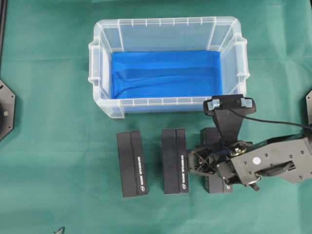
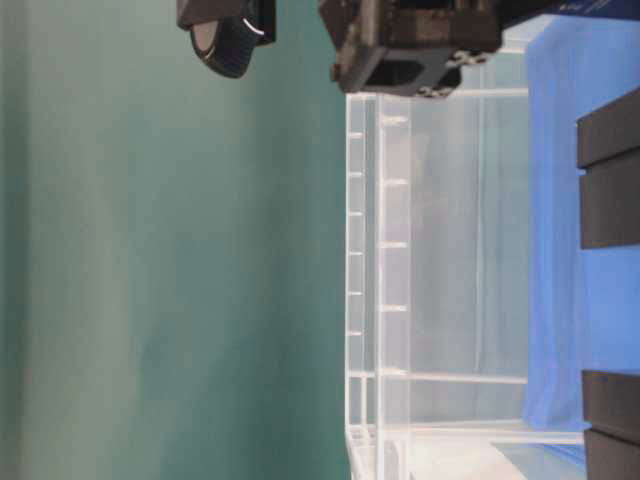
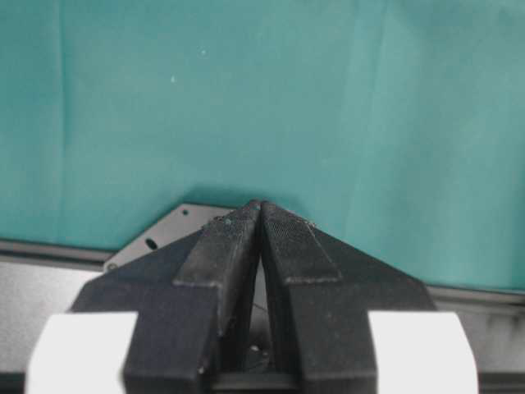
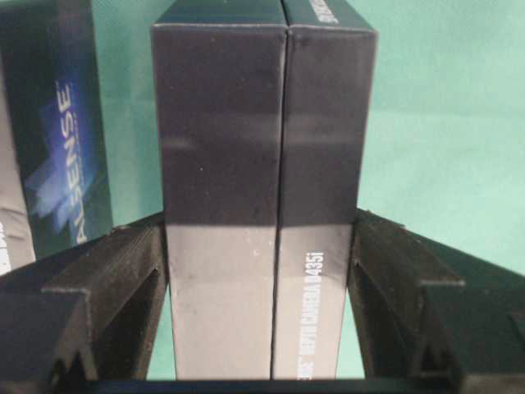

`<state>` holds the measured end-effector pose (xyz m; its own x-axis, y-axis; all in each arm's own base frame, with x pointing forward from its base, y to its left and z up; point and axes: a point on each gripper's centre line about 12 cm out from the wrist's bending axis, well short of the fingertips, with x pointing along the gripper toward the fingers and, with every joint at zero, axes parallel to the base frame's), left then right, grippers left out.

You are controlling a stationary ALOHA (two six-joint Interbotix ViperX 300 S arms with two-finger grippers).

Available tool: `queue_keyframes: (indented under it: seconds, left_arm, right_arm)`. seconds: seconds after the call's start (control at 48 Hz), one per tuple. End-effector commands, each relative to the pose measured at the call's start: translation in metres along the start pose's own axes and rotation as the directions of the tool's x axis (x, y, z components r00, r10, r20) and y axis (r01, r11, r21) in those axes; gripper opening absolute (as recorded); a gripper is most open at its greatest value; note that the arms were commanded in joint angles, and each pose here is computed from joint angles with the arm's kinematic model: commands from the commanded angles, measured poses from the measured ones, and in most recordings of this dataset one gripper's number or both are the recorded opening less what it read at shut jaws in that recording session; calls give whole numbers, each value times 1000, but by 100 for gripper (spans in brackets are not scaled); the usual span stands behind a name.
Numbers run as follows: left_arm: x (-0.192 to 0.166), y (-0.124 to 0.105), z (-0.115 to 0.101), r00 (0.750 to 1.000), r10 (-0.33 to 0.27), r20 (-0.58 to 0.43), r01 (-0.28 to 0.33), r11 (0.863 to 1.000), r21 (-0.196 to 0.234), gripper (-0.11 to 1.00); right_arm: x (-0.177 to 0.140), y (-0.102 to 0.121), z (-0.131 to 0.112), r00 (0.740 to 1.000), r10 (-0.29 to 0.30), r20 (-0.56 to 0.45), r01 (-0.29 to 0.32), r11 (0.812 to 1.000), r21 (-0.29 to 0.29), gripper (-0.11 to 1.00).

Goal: Take the box out of the case with the right arm.
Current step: 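Carry the box forward and lower it onto the cloth right of the others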

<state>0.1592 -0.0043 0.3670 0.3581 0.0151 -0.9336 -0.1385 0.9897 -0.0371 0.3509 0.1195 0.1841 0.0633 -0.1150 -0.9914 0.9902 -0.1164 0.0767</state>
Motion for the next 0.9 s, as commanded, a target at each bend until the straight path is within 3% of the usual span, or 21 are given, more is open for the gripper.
queue_keyframes:
  seconds: [0.0, 0.292, 0.479, 0.875]
  left_arm:
    - [-2, 1, 3, 1000, 3, 10, -3, 1000, -6, 0]
    - [-2, 1, 3, 1000, 3, 10, -3, 1000, -6, 0]
    - [-2, 1, 3, 1000, 3, 10, -3, 1000, -6, 0]
    - [-1, 1, 3, 1000, 4, 7, -3, 1000, -6, 0]
  right_arm:
    - [-9, 1, -1, 1000, 24, -19, -24, 1000, 3, 65]
    - [-10, -1, 1, 1000, 8, -7, -8, 1000, 2, 65]
    - [-11, 0, 1, 1000, 5, -4, -5, 1000, 2, 90]
    - [-13, 1, 1, 1000, 14, -6, -14, 1000, 4, 89]
